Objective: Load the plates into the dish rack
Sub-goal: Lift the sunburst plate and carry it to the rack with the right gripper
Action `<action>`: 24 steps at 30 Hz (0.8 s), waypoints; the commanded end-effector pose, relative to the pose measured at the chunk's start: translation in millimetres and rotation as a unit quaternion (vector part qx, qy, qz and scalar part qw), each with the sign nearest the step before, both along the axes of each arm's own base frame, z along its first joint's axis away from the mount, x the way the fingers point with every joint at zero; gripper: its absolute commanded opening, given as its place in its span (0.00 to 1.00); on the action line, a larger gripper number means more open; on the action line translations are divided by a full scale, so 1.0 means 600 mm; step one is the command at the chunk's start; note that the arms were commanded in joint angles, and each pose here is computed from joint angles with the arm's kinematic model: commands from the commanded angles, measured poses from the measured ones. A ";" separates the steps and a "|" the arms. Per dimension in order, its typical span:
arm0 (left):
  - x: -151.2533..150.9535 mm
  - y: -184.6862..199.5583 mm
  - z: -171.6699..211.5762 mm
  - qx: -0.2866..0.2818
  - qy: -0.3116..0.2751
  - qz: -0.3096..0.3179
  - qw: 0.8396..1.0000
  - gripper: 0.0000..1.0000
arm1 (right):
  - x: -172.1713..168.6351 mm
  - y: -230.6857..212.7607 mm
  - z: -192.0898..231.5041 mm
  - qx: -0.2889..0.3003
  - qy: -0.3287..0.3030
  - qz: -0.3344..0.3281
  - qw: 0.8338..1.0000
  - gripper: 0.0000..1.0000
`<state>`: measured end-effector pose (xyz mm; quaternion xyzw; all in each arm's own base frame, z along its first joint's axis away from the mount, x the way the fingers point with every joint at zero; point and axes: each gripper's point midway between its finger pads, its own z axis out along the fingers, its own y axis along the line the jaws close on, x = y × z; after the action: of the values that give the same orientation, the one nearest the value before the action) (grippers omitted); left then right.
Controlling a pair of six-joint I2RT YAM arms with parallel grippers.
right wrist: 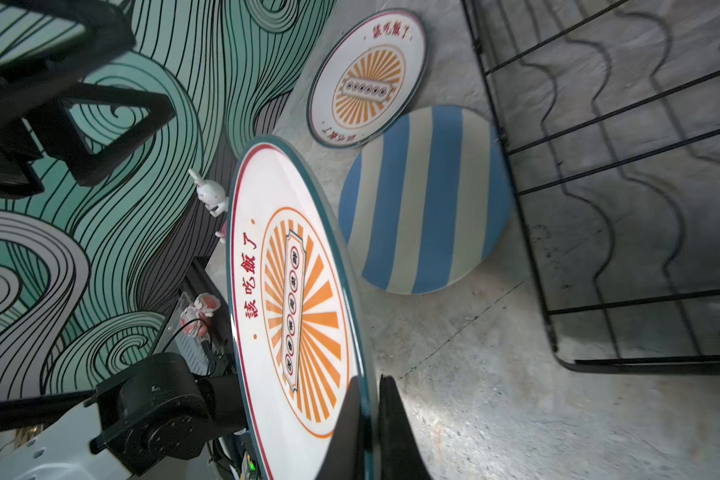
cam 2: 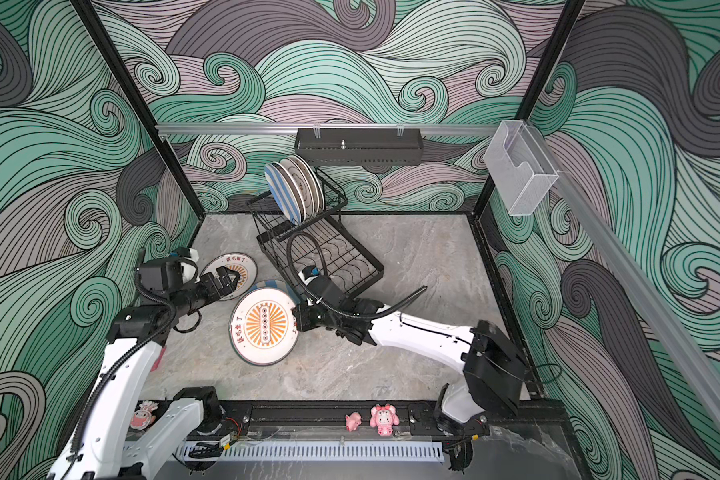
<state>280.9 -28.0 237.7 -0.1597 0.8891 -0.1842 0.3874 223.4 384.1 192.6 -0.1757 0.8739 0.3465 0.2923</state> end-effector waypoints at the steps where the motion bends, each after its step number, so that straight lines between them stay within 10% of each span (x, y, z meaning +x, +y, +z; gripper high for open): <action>1: 0.020 -0.032 0.048 -0.001 -0.052 -0.082 0.995 0.99 | 0.041 -0.065 0.044 -0.048 -0.055 -0.052 0.996 0.00; 11: 0.082 -0.065 0.044 -0.056 -0.060 -0.126 0.989 0.98 | 0.121 -0.169 0.224 -0.136 -0.193 -0.132 0.963 0.00; 24: 0.076 -0.079 -0.030 -0.061 -0.029 -0.153 0.986 0.98 | 0.214 -0.130 0.437 -0.206 -0.361 -0.183 0.891 0.00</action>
<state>324.0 -70.4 216.6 -0.0579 0.8855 -0.2865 0.3612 344.1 308.2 428.0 -0.1840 0.8014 0.0640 0.5655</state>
